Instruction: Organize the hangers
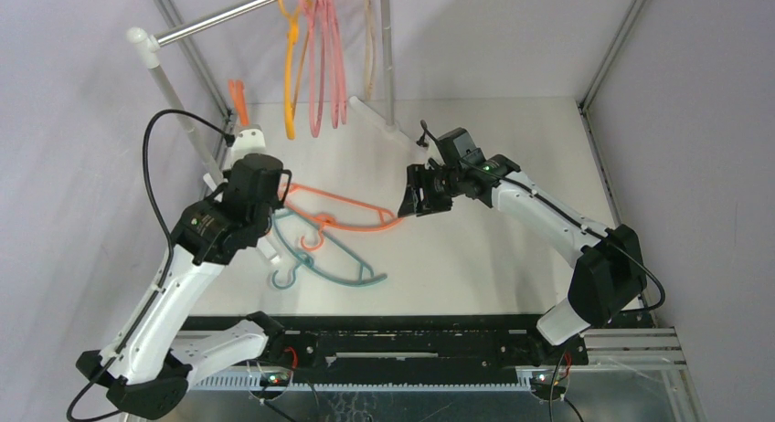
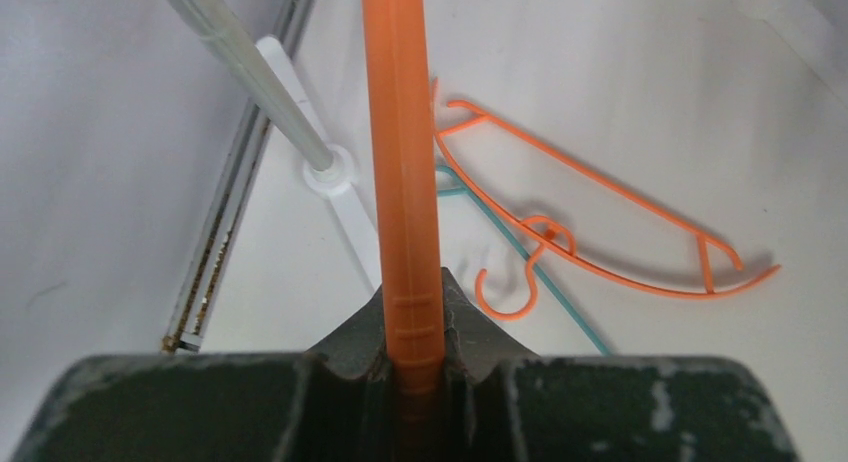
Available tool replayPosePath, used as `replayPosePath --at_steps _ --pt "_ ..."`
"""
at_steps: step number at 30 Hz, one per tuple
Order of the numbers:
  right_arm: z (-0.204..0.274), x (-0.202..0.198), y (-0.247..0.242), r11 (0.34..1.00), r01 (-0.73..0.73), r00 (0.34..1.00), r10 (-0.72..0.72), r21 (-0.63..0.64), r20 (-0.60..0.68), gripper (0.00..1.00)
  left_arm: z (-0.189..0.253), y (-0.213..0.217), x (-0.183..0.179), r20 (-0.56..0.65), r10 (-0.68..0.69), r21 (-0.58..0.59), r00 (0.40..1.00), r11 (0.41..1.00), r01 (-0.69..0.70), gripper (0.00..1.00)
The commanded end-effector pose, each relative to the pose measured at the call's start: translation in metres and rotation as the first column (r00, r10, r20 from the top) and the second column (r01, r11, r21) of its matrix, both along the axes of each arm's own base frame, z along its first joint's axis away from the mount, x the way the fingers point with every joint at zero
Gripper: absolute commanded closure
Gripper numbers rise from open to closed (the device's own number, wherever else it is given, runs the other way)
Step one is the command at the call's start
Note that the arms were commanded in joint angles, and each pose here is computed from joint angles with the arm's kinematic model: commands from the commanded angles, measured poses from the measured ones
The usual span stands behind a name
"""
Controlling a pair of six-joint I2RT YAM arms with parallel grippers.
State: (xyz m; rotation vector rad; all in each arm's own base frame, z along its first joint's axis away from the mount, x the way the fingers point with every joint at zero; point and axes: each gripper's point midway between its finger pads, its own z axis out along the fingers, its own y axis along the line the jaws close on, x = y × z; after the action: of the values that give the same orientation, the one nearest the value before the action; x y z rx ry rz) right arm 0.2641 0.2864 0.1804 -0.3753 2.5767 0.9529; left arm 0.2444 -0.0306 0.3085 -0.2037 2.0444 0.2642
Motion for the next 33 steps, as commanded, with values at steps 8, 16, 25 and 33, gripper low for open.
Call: replayPosePath --at_steps 8,16,25,33 --pt "0.014 0.007 -0.005 0.999 0.003 0.999 -0.005 0.034 0.054 0.38 0.060 0.021 0.032 0.100 -0.047 0.044 0.994 0.998 0.043 1.00" --pt "0.014 0.013 -0.011 0.999 0.023 0.999 -0.025 0.042 0.047 0.38 0.106 0.015 0.073 0.175 -0.076 0.046 0.982 0.997 0.069 1.00" --pt "0.009 0.025 -0.022 0.997 0.062 0.998 -0.063 0.044 0.028 0.38 0.119 0.004 0.112 0.190 -0.094 0.043 0.977 0.995 0.087 1.00" --pt "0.008 0.033 -0.030 0.995 0.093 0.995 -0.094 0.048 0.016 0.39 0.110 -0.011 0.148 0.136 -0.128 -0.001 0.982 0.992 0.129 1.00"
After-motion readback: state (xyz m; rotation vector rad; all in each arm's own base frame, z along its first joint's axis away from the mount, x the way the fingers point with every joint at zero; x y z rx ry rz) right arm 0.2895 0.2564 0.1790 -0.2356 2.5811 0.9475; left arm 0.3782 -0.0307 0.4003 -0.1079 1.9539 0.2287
